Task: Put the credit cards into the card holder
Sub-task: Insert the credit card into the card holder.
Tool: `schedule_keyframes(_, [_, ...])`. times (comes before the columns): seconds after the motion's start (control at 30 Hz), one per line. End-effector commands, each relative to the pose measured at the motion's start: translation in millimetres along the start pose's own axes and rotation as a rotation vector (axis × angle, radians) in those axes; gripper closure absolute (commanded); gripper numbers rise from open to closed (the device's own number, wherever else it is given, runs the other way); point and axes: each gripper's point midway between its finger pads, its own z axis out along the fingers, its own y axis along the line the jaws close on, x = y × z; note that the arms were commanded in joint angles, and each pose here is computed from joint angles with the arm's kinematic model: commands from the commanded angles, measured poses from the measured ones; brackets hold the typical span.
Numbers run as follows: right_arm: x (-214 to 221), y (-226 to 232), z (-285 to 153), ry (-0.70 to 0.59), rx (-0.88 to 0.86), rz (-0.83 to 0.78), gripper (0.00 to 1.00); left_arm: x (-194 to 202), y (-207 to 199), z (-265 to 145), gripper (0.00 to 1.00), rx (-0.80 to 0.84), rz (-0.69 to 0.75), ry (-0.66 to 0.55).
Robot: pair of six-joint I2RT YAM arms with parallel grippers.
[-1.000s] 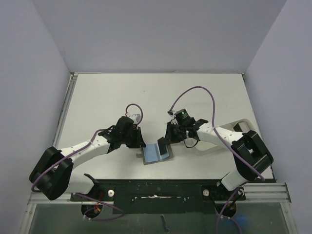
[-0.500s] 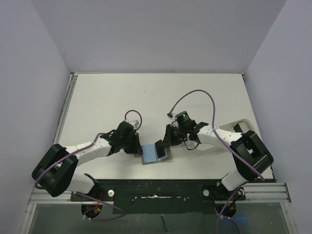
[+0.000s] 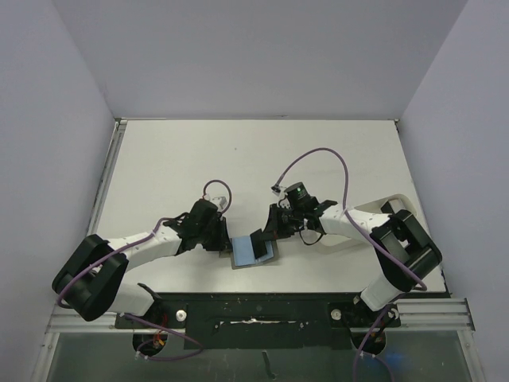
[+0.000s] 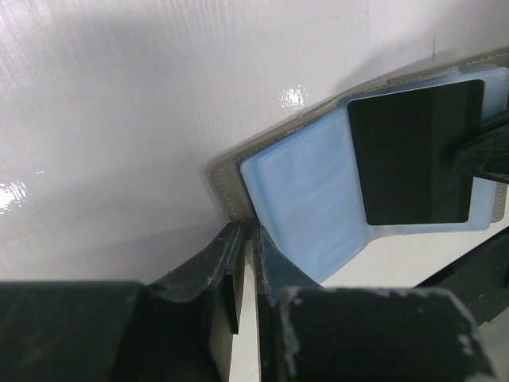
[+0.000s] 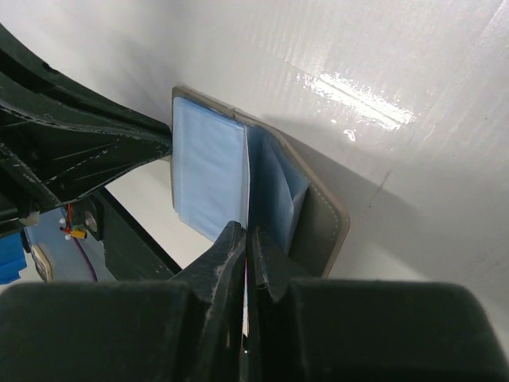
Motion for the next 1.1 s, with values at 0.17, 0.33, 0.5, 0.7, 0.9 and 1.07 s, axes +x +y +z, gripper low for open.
schedule_keyframes(0.17, [8, -12, 12, 0.022, 0.017, 0.022, 1.0, -8, -6, 0, 0.91, 0.032, 0.02, -0.037])
schedule_keyframes(0.33, [10, -18, 11, 0.029, 0.046, 0.03, 1.0, -5, -4, 1, 0.91, 0.026, 0.017, -0.033])
schedule_keyframes(0.5, [12, -23, 7, 0.038, 0.088, 0.031, 1.0, -2, 0, 0, 0.91, 0.013, 0.019, -0.026])
schedule_keyframes(0.7, [15, -26, 3, 0.044, 0.111, 0.024, 1.0, 2, 3, 0, 0.91, 0.009, 0.017, -0.018])
schedule_keyframes(0.9, [15, -28, -1, 0.043, 0.129, 0.025, 1.0, 4, 5, 0, 0.91, 0.002, 0.017, -0.011])
schedule_keyframes(1.07, [10, -22, -6, 0.023, 0.129, 0.015, 1.0, 5, 8, -1, 0.92, -0.013, 0.019, -0.007])
